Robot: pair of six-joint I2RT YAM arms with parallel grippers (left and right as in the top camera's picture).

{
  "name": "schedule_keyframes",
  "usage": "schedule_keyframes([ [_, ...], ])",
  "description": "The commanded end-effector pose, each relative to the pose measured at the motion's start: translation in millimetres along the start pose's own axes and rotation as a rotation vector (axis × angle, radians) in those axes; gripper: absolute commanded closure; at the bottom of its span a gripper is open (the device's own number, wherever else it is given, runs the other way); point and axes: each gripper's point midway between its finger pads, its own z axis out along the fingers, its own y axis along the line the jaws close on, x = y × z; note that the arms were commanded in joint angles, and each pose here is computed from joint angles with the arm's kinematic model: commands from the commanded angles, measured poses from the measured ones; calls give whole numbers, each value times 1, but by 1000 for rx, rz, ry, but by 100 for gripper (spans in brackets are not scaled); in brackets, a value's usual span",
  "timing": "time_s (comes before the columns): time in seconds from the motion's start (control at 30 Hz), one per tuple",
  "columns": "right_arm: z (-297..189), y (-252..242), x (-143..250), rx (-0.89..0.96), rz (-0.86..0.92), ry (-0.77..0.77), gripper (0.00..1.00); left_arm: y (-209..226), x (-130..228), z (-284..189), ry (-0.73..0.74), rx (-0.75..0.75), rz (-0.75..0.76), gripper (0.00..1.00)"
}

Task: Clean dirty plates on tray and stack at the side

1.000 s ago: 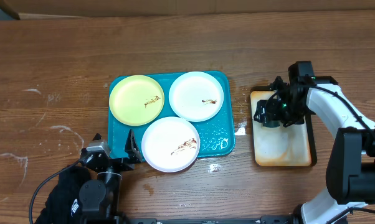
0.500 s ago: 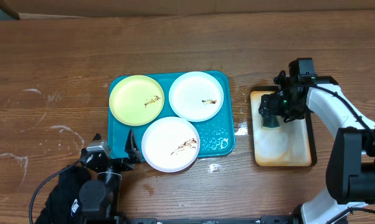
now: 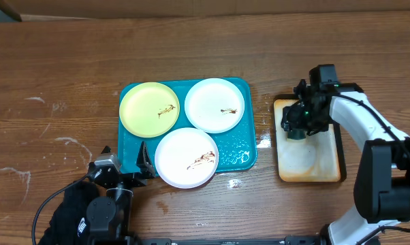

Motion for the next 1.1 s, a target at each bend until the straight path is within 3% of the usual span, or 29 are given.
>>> schedule_keyframes([
  [0.0,7,2,0,18,-22,16,24,0,2,0,1,7,11,0],
  [0.63,6,-6,-3,71,0,3,58,0,2,0,1,6,11,0],
  [0.77,6,-8,-5,83,8,-6,76,0,2,0,1,6,11,0],
  [0.83,6,-8,-7,87,22,-16,96,0,2,0,1,6,11,0],
  [1.07,7,-8,-11,86,48,-34,96,0,2,0,-1,7,10,0],
])
